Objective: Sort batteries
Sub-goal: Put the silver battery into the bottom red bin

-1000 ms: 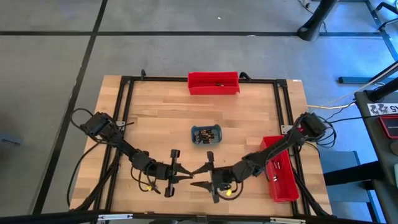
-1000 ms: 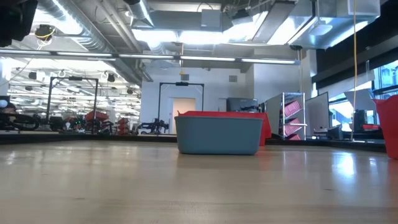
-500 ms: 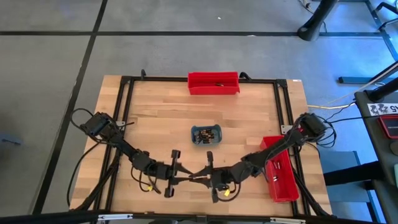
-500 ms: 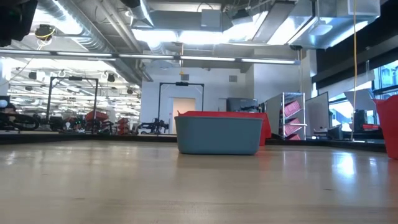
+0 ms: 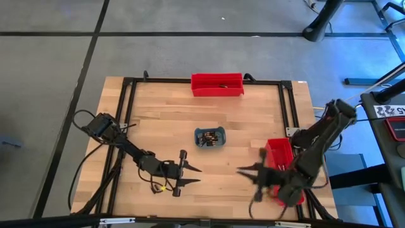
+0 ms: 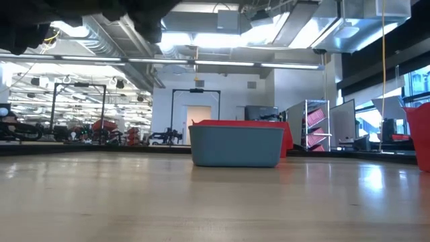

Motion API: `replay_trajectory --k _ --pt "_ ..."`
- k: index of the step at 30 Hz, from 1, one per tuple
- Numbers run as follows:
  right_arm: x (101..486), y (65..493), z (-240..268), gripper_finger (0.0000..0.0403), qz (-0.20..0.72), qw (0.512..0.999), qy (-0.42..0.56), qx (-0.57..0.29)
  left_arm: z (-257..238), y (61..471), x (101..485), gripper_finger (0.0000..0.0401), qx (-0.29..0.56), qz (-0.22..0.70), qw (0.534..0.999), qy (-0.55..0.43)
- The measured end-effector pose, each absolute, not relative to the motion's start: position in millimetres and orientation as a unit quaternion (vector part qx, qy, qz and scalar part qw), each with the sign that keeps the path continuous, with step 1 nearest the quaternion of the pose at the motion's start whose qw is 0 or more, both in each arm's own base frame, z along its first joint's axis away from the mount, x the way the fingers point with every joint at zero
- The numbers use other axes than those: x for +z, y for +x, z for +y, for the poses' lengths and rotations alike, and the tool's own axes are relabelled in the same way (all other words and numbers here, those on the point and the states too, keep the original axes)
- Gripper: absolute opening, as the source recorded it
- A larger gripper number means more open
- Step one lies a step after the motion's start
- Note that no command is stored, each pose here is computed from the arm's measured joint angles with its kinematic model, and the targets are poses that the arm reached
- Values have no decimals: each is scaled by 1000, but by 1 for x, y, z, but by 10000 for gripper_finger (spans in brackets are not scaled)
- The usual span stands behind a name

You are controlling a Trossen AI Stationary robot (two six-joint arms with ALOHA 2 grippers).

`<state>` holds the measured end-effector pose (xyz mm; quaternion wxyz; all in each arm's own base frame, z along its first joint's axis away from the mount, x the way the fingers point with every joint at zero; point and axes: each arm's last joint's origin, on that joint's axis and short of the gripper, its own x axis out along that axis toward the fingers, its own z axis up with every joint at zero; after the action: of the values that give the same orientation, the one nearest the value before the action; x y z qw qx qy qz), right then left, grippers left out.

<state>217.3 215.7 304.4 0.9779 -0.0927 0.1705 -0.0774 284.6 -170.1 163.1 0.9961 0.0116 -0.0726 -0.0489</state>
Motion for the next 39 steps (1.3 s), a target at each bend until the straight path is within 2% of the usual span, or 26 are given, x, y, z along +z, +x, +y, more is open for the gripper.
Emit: replay_trajectory --k 3,6,11,17,26,29,39 --pt "304 188 200 30 239 967 10 -84 -170 285 162 149 -49 -67 996 16" --pt "297 167 185 33 330 934 84 -106 -170 285 161 150 -49 -64 997 19" --pt "276 145 168 31 493 836 151 -187 -170 285 160 150 -50 -59 997 23" --pt "248 131 164 34 613 738 186 -210 -170 285 160 150 -50 -59 997 23" --pt "246 108 161 34 616 712 182 -283 -170 285 160 150 -50 -59 997 23" --pt "243 104 165 34 611 713 197 -281 -170 285 160 150 -50 -59 997 23" --pt "201 98 160 34 634 683 230 -280 -170 285 160 150 -50 -59 997 19"
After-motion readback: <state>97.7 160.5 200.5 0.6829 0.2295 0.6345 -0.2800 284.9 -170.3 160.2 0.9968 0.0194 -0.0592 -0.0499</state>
